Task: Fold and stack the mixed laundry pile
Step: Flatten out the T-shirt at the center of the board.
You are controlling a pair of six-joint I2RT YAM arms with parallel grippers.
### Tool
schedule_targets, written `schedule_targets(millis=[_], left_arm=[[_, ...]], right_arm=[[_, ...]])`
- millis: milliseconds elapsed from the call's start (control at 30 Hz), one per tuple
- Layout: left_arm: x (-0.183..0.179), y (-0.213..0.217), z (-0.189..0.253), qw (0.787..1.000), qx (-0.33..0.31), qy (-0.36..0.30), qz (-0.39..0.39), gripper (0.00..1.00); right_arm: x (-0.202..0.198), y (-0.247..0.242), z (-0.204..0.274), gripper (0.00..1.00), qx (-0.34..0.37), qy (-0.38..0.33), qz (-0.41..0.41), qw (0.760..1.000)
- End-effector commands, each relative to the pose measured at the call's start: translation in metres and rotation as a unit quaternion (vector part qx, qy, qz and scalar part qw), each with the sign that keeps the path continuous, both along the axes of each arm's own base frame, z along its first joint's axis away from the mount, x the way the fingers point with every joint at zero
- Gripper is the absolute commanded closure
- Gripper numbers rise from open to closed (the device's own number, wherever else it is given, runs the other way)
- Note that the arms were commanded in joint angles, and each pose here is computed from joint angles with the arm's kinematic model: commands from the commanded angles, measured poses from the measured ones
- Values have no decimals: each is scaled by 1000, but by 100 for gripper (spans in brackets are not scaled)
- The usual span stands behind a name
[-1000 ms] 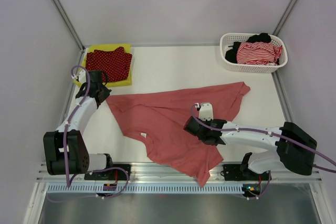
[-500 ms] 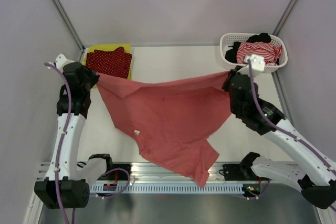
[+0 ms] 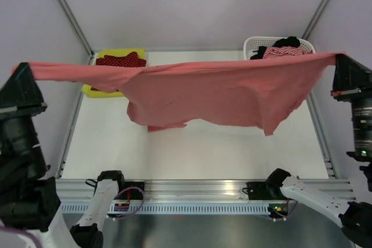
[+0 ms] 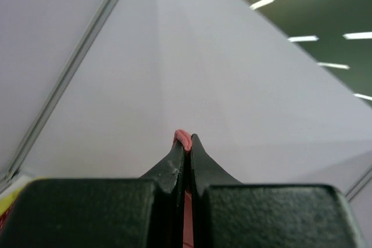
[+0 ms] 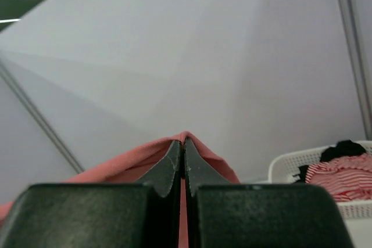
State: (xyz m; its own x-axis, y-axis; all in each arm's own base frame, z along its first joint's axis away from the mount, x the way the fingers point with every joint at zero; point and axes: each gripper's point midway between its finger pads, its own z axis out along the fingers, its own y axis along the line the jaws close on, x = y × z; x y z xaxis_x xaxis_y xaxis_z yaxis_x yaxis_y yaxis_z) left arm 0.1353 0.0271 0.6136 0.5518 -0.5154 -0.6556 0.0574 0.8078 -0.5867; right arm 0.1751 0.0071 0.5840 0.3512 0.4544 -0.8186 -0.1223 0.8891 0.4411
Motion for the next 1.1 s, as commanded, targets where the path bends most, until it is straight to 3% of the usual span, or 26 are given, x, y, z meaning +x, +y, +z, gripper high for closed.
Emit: schedule_targets(millis=[0,133,267,433,533,733,767,833,867,933,967,1033,1067], left_arm=[[-45,5,33,998,35,-39,33,98],[-104,10,62,993,35,-94,59,98],[-159,10,88,984,39,-157,74,98],[-159,7,93,983,48,-162,68,98],[-115,1,87,989,61,-122,48,98],[31,-8,43,995,98,-13,7,98],[71,-6,11,994,105,35,6,98],[111,-9,-10,991,125,46,-3,98],[146,-8,-53,988,127,90,-10,98],[188,-10,-89,985,130,110,-23,98],[215,-10,-138,979,122,158,-34,98],[262,-13,-186,974,121,186,-53,98],[282,-15,-228,966,111,221,-68,98]], right_arm=[[-29,2,25,99,-29,-39,60,997],[-82,-3,55,100,-24,-109,146,983],[-108,-4,60,100,-27,-134,189,973],[-107,-10,47,100,-18,-123,178,976],[-85,-13,33,99,-5,-99,137,986],[23,13,-46,100,-21,61,-22,998],[39,20,-61,100,-31,84,-49,995],[60,27,-94,100,-48,118,-109,986],[71,35,-108,100,-59,132,-122,982],[91,57,-140,100,-76,146,-109,980],[104,64,-156,99,-82,156,-110,978],[131,65,-196,100,-84,181,-117,973],[153,82,-223,100,-103,203,-83,970]])
